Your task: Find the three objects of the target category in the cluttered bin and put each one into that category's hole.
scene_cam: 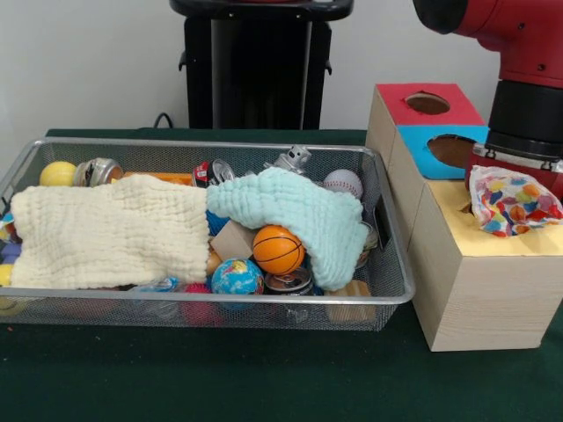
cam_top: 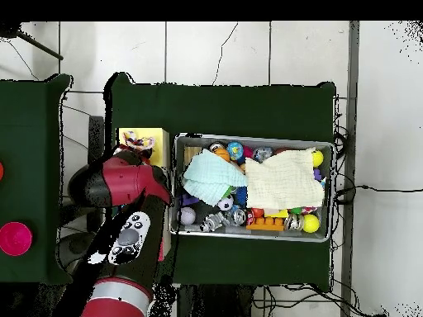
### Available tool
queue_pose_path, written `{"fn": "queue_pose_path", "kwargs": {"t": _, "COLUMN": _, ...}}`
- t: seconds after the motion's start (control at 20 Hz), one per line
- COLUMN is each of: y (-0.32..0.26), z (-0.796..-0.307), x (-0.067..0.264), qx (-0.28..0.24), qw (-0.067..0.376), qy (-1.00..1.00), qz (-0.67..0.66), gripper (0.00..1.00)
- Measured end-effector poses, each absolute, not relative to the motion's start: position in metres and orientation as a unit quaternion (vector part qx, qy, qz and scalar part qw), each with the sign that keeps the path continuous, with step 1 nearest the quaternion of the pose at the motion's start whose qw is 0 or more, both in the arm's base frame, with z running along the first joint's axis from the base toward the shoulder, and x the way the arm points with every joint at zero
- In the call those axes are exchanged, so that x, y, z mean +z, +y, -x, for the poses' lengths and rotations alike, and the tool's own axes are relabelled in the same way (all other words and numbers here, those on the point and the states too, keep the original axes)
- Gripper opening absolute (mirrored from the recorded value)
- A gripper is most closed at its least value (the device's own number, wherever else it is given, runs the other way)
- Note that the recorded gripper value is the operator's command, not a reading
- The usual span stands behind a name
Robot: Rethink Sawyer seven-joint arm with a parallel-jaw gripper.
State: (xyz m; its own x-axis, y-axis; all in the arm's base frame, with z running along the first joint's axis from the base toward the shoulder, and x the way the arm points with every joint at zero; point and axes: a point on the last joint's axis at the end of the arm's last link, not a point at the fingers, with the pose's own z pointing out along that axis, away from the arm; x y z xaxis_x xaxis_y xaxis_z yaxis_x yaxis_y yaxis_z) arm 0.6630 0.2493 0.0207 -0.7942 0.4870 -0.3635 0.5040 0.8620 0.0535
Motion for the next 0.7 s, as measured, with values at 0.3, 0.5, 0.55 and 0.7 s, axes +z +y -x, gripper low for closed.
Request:
{"fn": "queue_pose_path", "kwargs": {"t": 0.3, "y": 0.2523, "z": -0.6632, "x": 0.0197, "qx": -0.033, "qw": 0.193, "qy": 0.946, "qz": -0.260, "gripper": 0.00}}
{"fn": "queue_pose_path", "kwargs": {"t": 0.5, "y": 0.2510, "z": -0.6640, "x": 0.0194, "qx": -0.031, "qw": 0.191, "qy": 0.945, "qz": -0.263, "gripper": 0.00}}
{"fn": "queue_pose_path", "kwargs": {"t": 0.55, "y": 0.2505, "z": -0.6643, "x": 0.0194, "qx": -0.030, "qw": 0.190, "qy": 0.945, "qz": -0.265, "gripper": 0.00}}
{"fn": "queue_pose_path", "kwargs": {"t": 0.7, "y": 0.2505, "z": -0.6643, "x": 0.0194, "qx": -0.029, "qw": 0.190, "qy": 0.945, "qz": -0.265, "gripper": 0.00}}
